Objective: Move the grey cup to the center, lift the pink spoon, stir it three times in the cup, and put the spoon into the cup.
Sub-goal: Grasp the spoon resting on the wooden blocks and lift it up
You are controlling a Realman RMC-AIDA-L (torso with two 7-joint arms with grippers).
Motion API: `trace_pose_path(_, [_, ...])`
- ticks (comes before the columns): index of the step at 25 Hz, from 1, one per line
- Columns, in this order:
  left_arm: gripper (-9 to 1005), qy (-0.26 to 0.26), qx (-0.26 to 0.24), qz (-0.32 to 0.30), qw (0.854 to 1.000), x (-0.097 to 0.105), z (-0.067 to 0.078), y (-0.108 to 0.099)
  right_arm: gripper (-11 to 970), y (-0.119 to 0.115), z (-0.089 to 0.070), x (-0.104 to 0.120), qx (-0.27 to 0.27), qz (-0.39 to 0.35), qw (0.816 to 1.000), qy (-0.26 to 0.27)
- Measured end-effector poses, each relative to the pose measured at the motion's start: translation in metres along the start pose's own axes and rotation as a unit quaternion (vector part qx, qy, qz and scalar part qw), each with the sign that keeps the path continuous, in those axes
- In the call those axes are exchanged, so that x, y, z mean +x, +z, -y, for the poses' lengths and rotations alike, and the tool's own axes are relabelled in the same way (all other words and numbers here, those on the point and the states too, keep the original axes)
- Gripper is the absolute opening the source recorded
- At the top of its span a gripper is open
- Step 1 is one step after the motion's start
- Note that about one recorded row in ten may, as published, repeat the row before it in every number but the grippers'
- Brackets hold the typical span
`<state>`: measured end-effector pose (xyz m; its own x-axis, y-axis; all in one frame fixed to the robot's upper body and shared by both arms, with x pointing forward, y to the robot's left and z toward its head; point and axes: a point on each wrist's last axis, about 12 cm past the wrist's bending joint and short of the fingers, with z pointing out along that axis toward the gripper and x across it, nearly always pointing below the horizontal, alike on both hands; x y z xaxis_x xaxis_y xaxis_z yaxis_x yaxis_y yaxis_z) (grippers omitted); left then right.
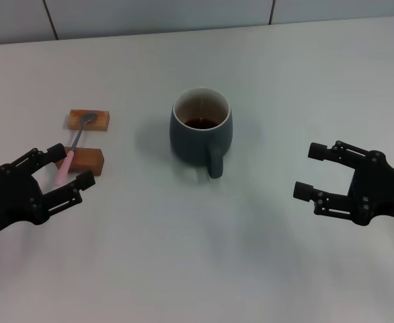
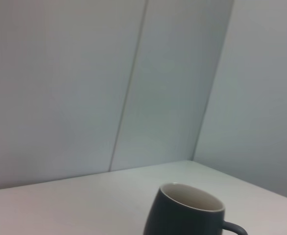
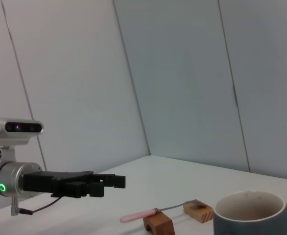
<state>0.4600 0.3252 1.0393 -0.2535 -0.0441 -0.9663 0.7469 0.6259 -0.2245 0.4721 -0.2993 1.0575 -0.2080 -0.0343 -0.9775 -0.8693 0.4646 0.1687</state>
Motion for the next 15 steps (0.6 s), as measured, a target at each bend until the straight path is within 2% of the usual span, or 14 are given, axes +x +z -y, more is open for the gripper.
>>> trace_pose_path(15, [798, -0.038, -0.024, 0.021, 0.999, 0.0046, 0.0010, -0.0079, 827, 0.0003, -0.0022, 0.0028, -0.001, 0.000, 1.000, -0.007])
